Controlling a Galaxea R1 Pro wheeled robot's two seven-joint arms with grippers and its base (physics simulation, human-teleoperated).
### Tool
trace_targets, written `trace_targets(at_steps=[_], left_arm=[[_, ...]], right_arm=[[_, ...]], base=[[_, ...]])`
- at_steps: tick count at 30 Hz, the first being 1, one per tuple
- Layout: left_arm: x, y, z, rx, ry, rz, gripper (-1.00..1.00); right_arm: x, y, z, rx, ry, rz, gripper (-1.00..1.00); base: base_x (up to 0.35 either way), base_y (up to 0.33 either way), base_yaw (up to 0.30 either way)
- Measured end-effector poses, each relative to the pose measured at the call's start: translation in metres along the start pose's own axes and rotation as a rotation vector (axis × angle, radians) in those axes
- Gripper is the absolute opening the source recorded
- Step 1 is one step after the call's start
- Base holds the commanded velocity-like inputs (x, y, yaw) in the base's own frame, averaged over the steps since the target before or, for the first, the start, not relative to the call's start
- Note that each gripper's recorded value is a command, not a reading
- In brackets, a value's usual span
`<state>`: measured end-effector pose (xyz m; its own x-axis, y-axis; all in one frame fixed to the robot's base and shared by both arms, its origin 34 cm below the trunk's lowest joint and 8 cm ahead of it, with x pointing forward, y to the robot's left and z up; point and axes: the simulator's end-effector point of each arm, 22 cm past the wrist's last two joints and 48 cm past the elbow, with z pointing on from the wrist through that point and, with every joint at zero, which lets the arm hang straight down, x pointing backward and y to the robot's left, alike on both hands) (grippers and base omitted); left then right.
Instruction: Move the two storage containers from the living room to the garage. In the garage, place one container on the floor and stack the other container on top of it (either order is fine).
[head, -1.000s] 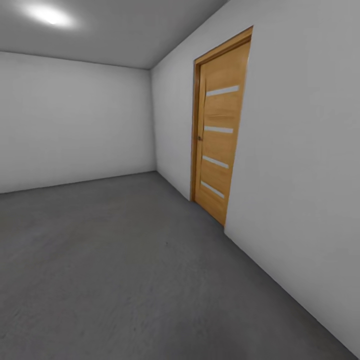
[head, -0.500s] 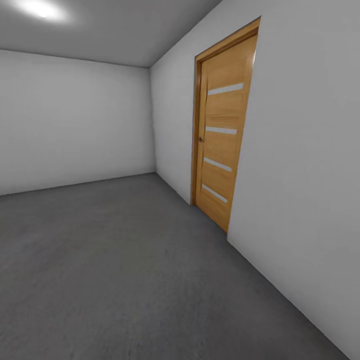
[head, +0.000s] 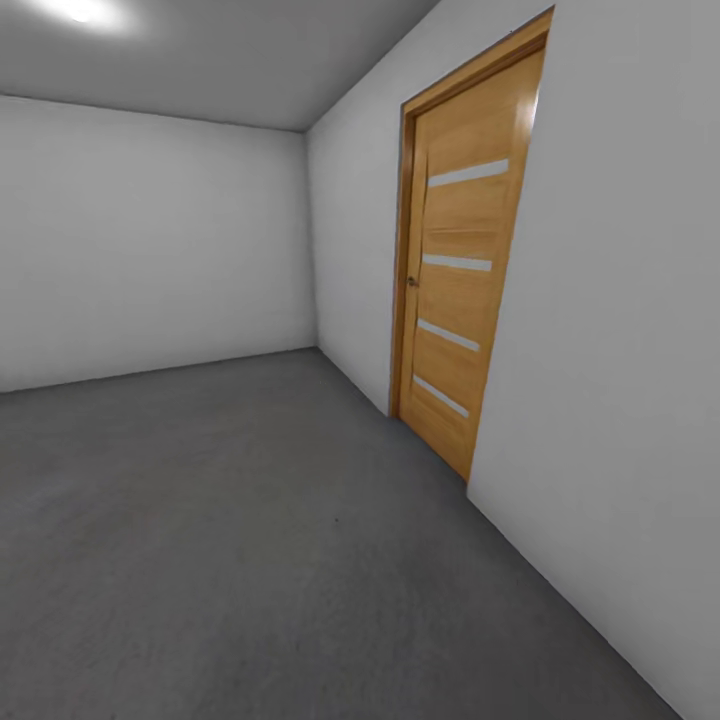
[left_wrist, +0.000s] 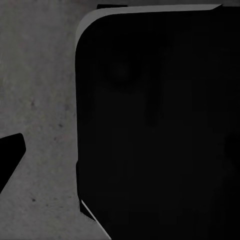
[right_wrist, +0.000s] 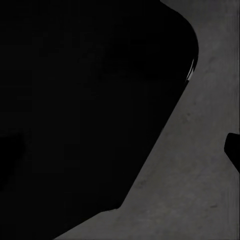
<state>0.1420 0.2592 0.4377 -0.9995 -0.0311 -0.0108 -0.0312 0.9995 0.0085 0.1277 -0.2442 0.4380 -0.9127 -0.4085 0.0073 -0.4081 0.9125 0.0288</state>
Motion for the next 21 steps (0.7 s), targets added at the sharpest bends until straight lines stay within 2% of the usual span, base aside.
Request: trace_targets(at_steps=[10,21], left_arm=[[0.0003,0.0010,0.0000,-0.002,0.001,-0.032,1.00],[0.0007,0.0014,0.0000,-0.002,0.003,-0.037,1.00]], right_arm=[[-0.0001,0.0002,0.0000,-0.001,-0.001,0.000,1.00],[0.0001,0.0002,0.0000,-0.001,0.000,0.000,1.00]], base=[[0.325,0.000,0.022],[0.325,0.000,0.000]])
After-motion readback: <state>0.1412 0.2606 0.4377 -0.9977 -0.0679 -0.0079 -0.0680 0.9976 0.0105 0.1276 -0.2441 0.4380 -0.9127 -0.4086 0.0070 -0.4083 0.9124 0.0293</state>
